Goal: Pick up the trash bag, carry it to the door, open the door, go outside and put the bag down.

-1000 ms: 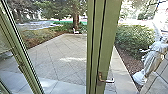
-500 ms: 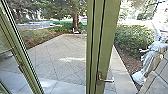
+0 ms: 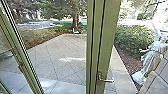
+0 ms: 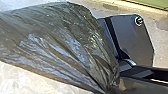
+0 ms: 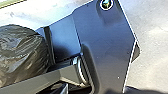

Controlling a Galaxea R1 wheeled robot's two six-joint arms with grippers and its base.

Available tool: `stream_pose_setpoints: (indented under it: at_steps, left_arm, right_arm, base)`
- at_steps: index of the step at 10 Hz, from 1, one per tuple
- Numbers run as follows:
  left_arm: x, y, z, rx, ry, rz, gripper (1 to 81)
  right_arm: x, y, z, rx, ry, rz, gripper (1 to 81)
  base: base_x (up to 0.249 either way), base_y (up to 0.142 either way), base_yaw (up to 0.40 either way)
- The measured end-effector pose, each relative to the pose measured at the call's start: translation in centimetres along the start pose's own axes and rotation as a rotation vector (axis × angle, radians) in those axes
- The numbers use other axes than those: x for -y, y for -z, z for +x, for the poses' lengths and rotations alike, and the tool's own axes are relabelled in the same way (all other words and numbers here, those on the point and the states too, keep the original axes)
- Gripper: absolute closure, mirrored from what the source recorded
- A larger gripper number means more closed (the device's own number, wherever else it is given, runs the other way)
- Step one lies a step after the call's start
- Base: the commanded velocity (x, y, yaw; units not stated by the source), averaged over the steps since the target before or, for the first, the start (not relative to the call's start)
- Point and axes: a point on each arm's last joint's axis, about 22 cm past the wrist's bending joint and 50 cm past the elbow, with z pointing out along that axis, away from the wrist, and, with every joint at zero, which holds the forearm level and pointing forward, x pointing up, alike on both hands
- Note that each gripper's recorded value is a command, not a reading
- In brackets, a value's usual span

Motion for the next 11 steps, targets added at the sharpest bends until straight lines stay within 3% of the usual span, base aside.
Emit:
stream_pose_setpoints:
  at_steps: [3,5,8,11]
  left_arm:
    - [0.2,0.1,-0.1,0.003,0.005,-0.001,81.1]
    - [0.1,0.2,-0.1,0.002,0.002,-0.014,81.1]
    - [-0.7,0.5,-0.1,-0.001,0.001,-0.059,81.1]
    - [-0.7,0.7,-0.2,-0.006,-0.006,-0.07,81.1]
  right_arm:
    - [-0.2,0.4,0.3,-0.007,-0.001,0.017,1.0]
    - [0.8,1.0,0.0,0.006,-0.006,0.07,1.0]
    - [2.3,3.0,-0.2,0.026,-0.013,0.165,1.0]
    - [0.7,6.3,0.9,0.016,-0.019,0.209,1.0]
  base:
    - [0.0,0.0,0.0]
    - [0.0,0.0,0.0]
    - [0.0,0.0,0.0]
    - [0.0,0.0,0.0]
